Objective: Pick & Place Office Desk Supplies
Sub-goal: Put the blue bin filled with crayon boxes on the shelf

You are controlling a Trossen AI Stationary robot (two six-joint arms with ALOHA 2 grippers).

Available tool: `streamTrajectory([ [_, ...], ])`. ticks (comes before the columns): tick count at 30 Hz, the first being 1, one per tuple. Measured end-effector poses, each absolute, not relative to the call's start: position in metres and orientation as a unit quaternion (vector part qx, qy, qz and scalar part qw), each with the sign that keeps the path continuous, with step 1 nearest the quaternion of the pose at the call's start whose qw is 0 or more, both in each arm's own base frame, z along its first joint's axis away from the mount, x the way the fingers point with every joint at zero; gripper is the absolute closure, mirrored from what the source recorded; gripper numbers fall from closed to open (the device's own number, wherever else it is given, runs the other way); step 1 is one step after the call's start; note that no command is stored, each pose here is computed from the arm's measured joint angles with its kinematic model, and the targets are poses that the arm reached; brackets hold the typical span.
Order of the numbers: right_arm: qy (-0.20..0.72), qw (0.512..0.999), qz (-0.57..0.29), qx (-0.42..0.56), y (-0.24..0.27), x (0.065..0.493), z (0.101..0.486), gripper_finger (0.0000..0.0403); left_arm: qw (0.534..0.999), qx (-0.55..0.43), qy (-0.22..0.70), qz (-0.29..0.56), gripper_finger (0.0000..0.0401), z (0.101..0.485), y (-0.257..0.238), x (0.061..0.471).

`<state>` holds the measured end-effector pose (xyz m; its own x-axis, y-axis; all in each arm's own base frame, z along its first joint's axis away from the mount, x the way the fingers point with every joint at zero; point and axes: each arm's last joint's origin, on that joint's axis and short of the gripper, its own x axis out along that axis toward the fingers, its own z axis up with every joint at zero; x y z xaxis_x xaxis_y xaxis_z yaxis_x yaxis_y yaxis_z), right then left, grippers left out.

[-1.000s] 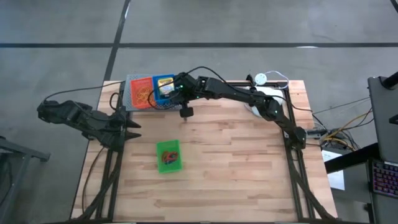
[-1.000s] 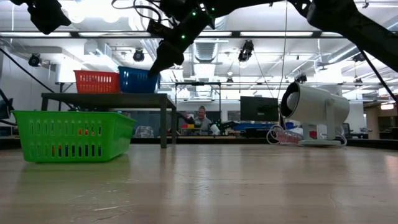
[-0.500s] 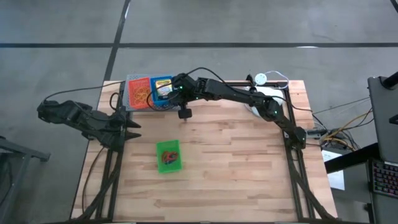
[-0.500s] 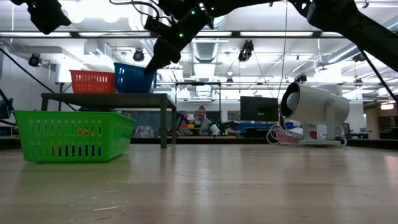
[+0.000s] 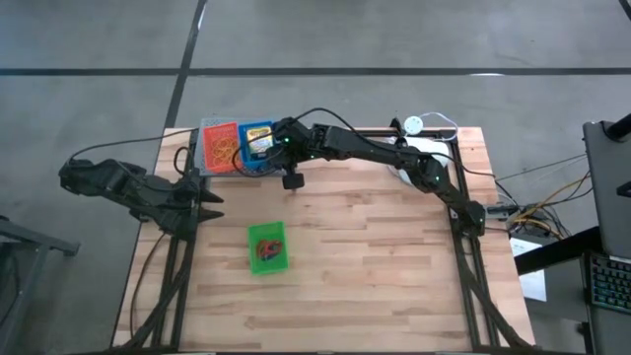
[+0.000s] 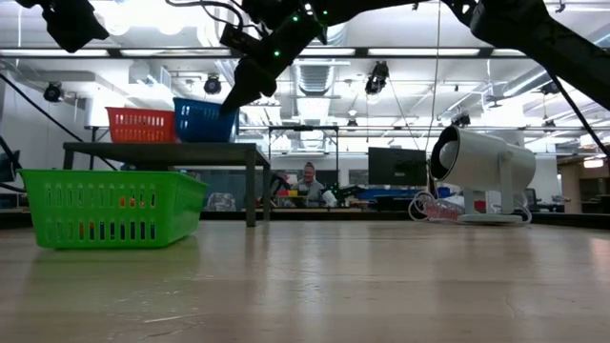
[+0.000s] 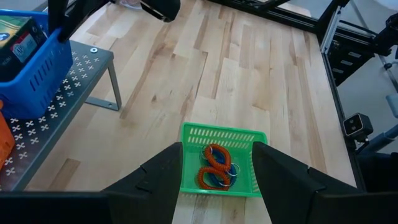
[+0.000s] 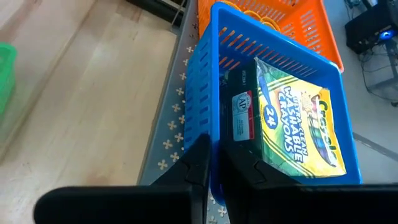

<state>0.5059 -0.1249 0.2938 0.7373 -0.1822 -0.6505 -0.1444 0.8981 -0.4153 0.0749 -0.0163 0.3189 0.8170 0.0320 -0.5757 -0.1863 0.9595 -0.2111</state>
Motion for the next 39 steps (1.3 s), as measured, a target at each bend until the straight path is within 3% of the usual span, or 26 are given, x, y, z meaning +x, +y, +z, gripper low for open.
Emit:
streamTrajectory([
  [9, 0.361, 0.907, -0.015, -0.216, -0.1249, 0.5061, 0.2941, 0.0376, 0.944, -0.130, 0.297, 0.058, 0.0201, 0.3189, -0.0164, 0.0749],
  [21, 0.350, 0.911, -0.021, -0.219, -0.1269, 0.5072, 0.2960, 0.0314, 0.944, -0.130, 0.297, 0.058, 0.0201, 0.3188, -0.0163, 0.0749],
  [39, 0.356, 0.906, -0.045, -0.227, -0.1285, 0.5070, 0.2963, 0.0268, 0.944, -0.130, 0.297, 0.058, 0.0201, 0.3189, -0.0163, 0.0749],
])
